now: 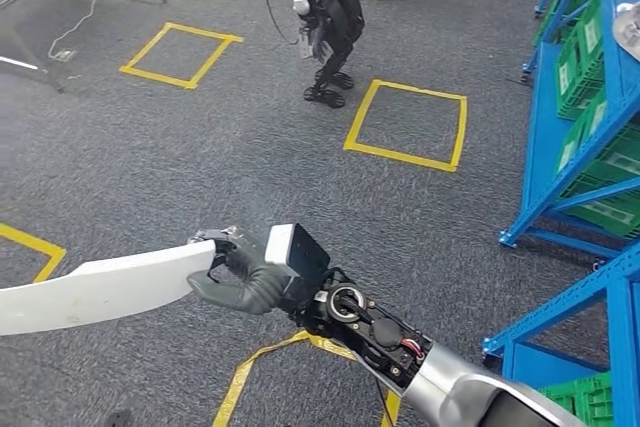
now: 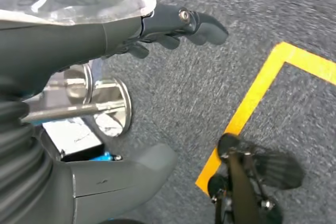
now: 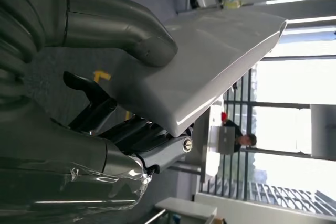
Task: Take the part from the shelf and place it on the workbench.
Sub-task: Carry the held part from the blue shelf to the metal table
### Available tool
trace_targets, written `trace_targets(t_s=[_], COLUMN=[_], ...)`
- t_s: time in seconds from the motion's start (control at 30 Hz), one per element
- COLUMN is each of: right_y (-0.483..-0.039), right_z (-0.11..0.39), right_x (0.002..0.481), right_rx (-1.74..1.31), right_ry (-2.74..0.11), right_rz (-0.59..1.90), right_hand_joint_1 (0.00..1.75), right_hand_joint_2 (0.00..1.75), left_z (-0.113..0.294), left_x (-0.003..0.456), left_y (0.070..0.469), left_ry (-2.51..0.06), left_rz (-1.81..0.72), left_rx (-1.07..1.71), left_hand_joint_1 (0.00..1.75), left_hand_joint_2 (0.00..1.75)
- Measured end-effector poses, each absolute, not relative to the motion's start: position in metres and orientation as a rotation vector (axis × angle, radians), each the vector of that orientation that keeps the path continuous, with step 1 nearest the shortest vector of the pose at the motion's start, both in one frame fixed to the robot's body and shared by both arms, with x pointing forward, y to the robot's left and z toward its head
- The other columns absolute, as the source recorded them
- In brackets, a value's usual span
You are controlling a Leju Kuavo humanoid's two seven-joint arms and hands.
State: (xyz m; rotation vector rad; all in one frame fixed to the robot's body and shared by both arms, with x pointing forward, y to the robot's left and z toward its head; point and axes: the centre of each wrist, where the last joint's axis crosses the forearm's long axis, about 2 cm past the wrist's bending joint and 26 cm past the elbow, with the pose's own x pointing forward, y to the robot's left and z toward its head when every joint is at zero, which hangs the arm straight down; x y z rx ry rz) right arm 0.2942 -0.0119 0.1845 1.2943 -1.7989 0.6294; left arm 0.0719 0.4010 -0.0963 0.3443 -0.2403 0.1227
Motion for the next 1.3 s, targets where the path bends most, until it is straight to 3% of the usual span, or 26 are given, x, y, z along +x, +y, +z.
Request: trace_targets(t_s=[1.3], right_y=[0.003], right_z=[0.182], right_x=[0.284], right_rx=[1.327], right_ry=[-1.756], right_rz=[0.702], right_hand_joint_1=[1.75], right_hand_joint_2=[1.75], left_z=[-0.096], left_x=[0.072], left_y=[0.403], left_ry=[-0.246], left_rz=[0.136], left_rx=[0.352], left_hand_joint_1=[0.00], left_hand_joint_2=[1.75])
